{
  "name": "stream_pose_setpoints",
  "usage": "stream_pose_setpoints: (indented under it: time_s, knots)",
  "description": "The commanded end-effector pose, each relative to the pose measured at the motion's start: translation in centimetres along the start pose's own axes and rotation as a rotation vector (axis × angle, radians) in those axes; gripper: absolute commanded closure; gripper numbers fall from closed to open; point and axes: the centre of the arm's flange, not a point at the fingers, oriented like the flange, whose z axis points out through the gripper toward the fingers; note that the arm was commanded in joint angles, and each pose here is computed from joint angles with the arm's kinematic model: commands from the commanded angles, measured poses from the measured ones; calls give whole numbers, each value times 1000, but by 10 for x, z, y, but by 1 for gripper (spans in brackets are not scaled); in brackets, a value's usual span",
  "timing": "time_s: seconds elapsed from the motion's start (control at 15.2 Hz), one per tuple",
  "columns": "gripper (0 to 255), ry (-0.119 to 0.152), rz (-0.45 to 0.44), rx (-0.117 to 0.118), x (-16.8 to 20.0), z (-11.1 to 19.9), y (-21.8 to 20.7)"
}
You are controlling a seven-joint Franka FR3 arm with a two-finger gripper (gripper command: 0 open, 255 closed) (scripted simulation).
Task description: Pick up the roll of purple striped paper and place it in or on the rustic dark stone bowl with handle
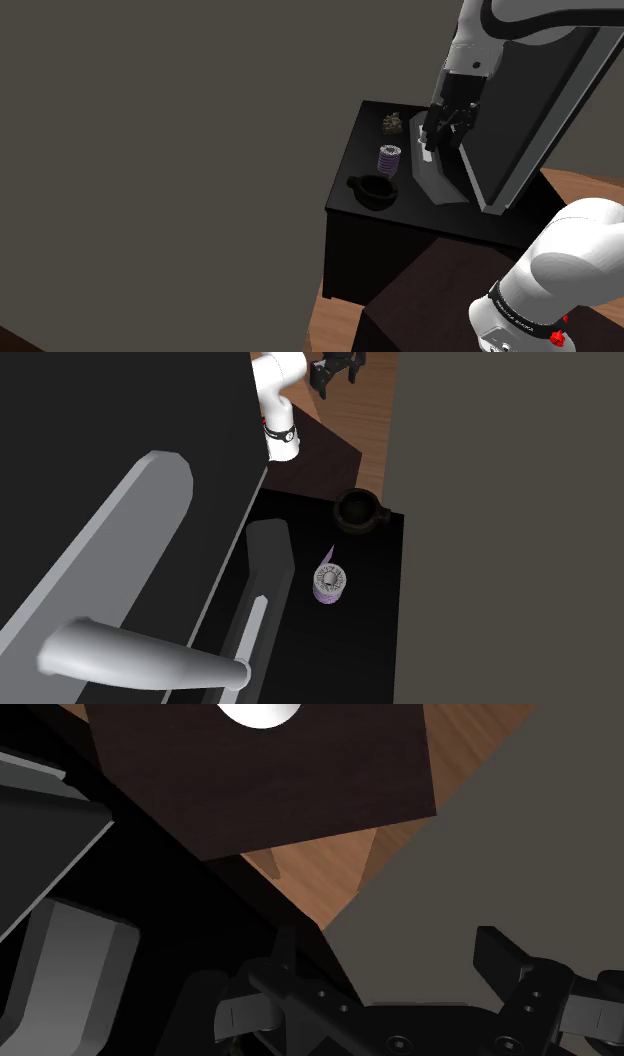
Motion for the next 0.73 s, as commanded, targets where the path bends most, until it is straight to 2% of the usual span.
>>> stream_pose_setpoints:
  time_s: [0.0, 0.66]
  knots:
    - [0, 0, 0, 0, 0, 0, 0]
    - [0, 34, 2, -48, 90, 54, 66]
